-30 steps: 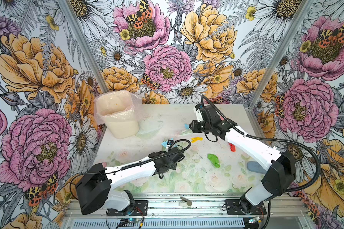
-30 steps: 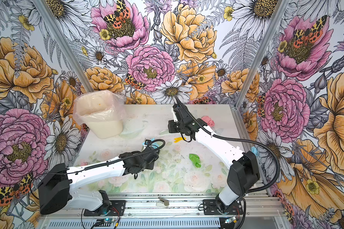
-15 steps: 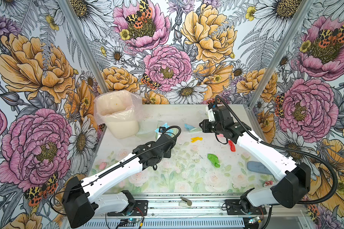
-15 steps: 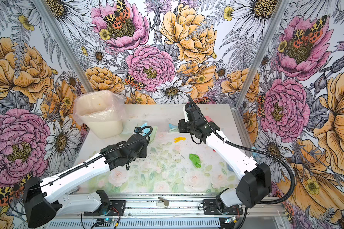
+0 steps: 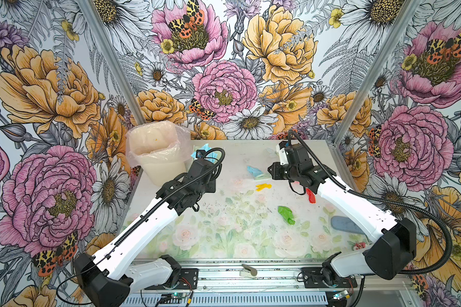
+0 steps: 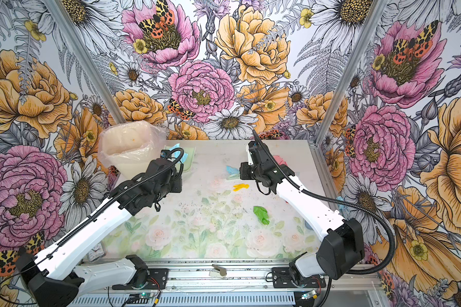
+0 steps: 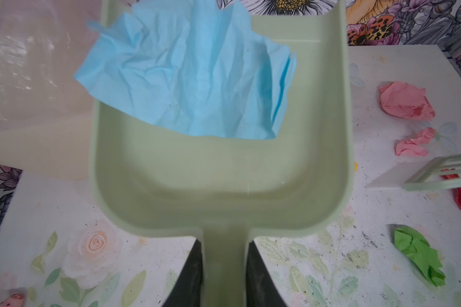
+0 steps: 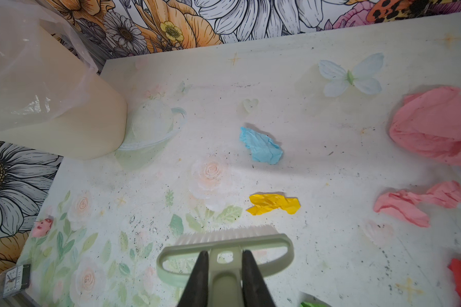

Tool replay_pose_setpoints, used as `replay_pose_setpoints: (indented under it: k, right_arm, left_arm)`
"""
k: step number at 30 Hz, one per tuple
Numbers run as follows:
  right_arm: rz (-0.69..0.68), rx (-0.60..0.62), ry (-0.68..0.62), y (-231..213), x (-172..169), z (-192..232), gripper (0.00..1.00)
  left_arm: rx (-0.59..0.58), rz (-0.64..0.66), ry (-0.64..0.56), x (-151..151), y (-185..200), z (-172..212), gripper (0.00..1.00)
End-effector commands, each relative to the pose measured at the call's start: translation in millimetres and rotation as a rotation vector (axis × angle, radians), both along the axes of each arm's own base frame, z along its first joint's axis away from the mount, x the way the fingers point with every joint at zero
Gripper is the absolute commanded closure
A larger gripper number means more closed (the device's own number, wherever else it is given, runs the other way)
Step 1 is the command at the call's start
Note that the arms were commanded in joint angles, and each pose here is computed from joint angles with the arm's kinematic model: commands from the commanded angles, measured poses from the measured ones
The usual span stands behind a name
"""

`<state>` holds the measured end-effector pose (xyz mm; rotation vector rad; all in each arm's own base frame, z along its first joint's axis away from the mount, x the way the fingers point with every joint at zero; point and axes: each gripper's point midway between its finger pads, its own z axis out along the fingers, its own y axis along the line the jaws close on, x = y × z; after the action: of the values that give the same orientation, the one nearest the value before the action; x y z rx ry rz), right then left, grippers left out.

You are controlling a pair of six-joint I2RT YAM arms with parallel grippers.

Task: Sweep away the paper scraps from the table
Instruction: 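Carry the dustpan toward the white bin with the left gripper while the brush lifts away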

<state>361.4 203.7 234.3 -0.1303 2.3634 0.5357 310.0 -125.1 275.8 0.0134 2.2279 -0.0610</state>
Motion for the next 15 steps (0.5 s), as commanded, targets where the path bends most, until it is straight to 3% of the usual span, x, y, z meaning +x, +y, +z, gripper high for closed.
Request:
replay_pose_setpoints:
  k: [1, 15]
  right_arm:
    - [-0.005, 0.007, -0.009, -3, -2, 3, 1.00]
    - [0.008, 0.012, 0.030, 2, -1, -11, 1.00]
  left_arm:
    - [-0.025, -0.001, -0.028, 9, 10, 22, 1.00]
    - [-0.241, 0.138, -0.042, 73, 84, 61, 1.00]
